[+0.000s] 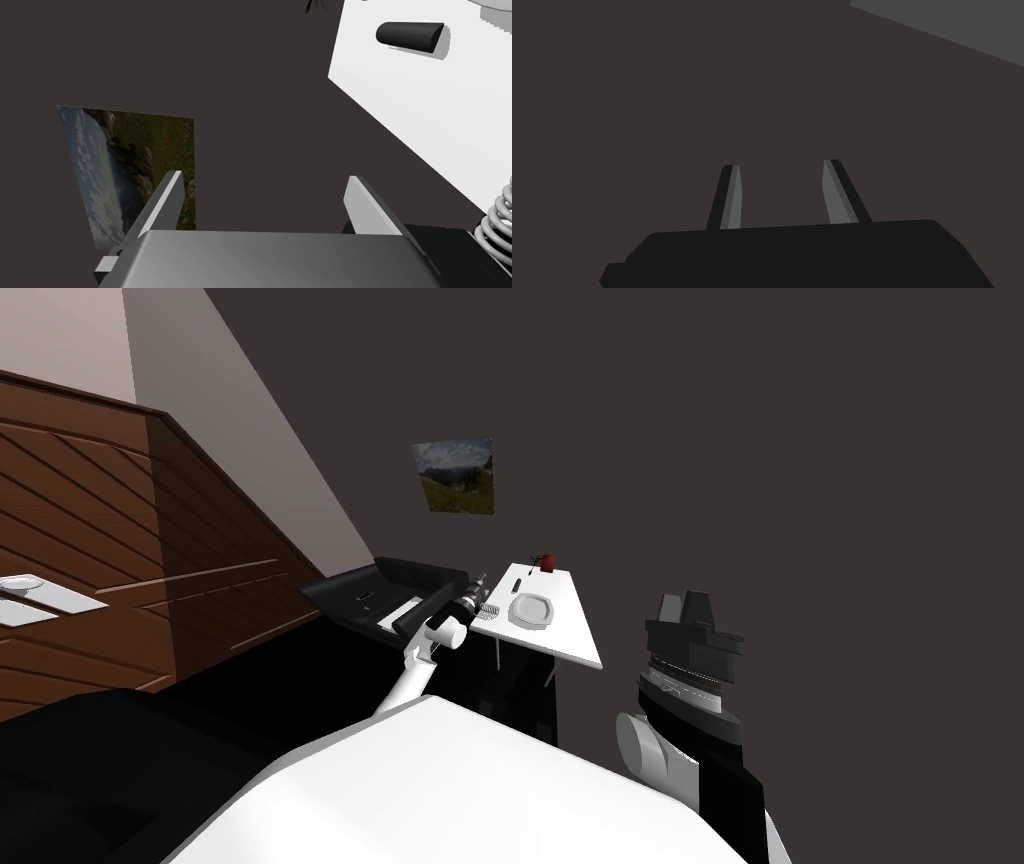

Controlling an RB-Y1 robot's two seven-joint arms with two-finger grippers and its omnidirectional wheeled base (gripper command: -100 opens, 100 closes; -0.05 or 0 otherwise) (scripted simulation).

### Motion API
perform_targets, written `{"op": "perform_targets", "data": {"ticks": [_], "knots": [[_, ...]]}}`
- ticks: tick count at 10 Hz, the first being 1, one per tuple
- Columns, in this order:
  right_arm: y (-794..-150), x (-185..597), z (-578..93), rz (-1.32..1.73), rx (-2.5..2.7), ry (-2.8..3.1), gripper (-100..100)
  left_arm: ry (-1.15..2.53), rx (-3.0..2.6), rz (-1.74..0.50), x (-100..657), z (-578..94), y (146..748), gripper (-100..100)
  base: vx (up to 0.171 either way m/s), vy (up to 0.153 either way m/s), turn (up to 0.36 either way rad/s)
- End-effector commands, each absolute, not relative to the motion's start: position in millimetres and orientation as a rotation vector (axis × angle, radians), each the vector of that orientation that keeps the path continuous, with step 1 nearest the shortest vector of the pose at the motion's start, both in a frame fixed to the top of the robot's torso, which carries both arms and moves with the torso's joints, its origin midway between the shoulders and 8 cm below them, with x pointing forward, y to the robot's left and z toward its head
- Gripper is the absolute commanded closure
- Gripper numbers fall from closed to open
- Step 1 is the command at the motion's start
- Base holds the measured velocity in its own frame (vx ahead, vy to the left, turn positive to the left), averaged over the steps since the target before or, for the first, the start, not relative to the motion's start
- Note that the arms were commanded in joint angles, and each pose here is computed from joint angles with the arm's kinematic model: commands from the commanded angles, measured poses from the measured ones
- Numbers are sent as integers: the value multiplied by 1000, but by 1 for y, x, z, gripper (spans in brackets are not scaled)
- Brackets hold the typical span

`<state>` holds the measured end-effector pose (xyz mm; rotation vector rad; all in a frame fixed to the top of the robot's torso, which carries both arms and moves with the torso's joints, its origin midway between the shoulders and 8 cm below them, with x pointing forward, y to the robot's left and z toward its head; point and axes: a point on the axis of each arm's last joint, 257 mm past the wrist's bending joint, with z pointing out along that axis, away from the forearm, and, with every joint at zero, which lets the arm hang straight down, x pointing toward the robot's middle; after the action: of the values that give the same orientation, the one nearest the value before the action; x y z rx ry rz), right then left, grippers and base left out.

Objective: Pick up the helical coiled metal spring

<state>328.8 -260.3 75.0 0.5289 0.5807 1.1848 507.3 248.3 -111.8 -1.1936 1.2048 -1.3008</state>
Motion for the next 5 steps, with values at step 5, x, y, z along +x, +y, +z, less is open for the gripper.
{"op": "perform_targets", "data": {"ticks": [5], "knots": [[-260,329,75,1185,529,581,0,1316,-1266,-1219,522,-138,246,-100,-3,-10,21]]}}
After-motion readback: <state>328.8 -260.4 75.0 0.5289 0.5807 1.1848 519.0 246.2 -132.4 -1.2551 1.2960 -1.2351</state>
